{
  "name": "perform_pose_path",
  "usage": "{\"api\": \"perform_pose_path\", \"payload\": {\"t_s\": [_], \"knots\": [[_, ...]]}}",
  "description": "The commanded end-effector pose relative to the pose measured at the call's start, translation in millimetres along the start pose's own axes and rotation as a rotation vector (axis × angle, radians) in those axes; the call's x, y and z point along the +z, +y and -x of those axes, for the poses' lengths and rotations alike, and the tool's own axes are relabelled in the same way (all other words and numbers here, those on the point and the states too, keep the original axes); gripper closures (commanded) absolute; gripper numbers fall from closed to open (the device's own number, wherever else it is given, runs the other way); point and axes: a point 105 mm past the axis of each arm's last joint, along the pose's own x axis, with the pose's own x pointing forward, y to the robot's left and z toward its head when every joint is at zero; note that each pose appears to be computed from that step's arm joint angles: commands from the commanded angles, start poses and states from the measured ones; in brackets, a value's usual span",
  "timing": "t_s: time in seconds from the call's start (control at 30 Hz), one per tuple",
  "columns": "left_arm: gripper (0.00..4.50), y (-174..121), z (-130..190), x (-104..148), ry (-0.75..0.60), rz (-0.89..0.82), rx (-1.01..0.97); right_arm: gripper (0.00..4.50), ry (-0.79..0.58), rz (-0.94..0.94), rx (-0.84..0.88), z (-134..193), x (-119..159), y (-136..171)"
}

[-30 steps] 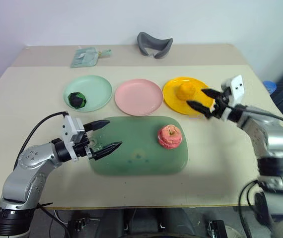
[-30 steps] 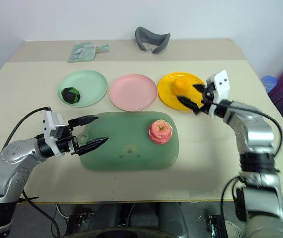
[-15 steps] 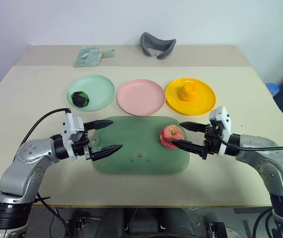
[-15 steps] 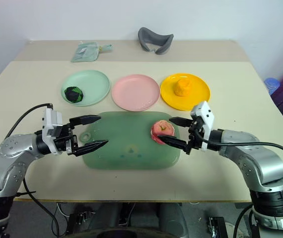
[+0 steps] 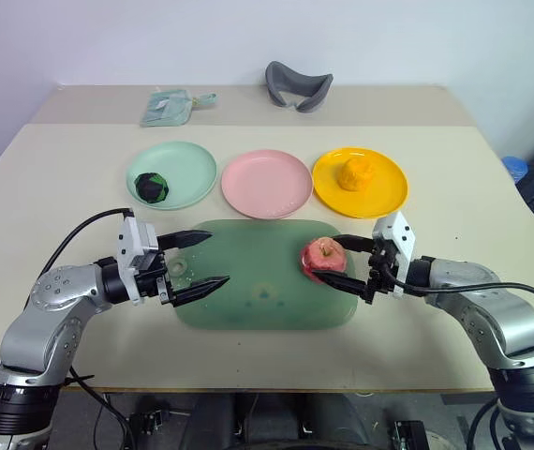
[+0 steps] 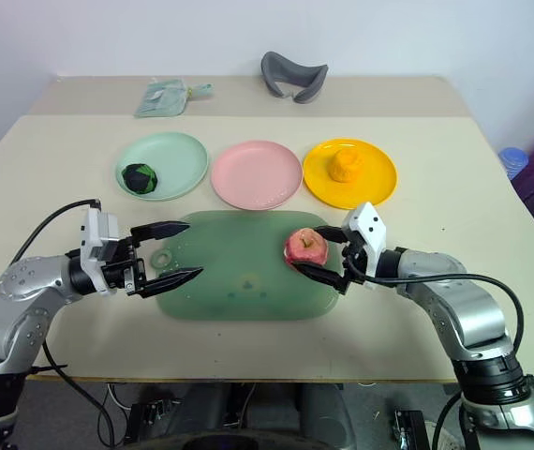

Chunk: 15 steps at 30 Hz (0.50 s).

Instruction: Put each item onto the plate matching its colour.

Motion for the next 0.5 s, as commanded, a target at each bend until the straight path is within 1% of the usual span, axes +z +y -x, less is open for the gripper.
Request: {"api": "perform_pose_path", "payload": {"t_s": [0.03,0.17,0.27,0.3,0.33,0.37,0.5], "knots": [[0.0,-4,0,9,-0.016,-0.044,-0.004,0.12,-0.003,0.05,-0.013,-4,0,-2],[0.0,-5,1,9,-0.015,-0.043,0.001,0.12,-0.014,0.048,-0.027,-4,-1,-5],[0.0,-5,1,8,-0.014,-0.04,0.006,0.91,-0.02,0.06,-0.039,-4,0,-7],[0.0,-4,1,8,-0.017,-0.038,0.013,1.4,-0.02,0.062,-0.04,-5,-1,-8],[0.0,-4,1,8,-0.019,-0.036,0.018,1.72,-0.02,0.063,-0.04,-5,-1,-7],[0.0,-2,1,9,-0.025,-0.034,0.036,1.82,-0.021,0.065,-0.038,-5,-1,-7],[0.0,6,0,12,-0.06,-0.026,0.121,1.82,-0.061,0.079,-0.055,-9,9,-12]]}}
